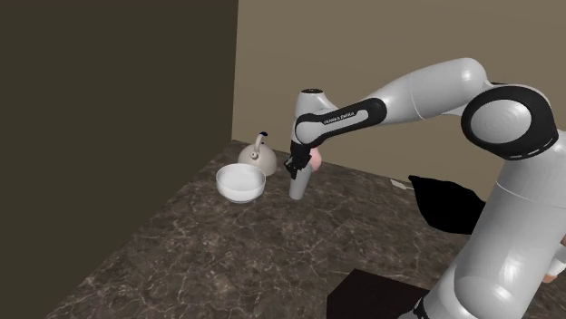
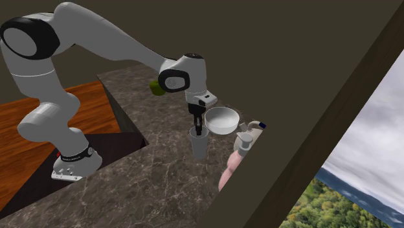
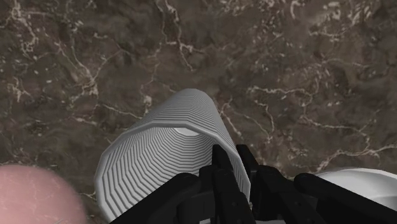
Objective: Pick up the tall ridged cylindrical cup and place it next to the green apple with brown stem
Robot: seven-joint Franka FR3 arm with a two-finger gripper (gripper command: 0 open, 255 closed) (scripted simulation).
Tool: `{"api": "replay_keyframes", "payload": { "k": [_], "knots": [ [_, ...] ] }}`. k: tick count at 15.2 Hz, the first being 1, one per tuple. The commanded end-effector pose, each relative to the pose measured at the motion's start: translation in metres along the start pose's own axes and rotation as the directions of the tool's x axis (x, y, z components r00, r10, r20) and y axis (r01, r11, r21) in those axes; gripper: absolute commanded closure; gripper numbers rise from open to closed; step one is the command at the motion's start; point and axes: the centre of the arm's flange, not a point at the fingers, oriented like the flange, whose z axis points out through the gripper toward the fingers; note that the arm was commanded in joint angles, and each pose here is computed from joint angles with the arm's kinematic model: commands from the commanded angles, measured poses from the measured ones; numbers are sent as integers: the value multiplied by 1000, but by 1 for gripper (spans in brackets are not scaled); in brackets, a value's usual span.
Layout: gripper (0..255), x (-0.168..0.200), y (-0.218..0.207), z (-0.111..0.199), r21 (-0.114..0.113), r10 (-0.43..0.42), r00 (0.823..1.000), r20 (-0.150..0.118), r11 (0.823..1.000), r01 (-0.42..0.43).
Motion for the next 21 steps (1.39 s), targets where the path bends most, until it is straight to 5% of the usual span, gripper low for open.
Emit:
{"api": "replay_keyframes", "payload": {
  "k": [1, 21],
  "knots": [
    [255, 0, 0, 0, 0, 0, 1000, 0, 1000, 0],
    [255, 4, 8, -100, 0, 0, 1000, 0, 1000, 0]
  ]
}}
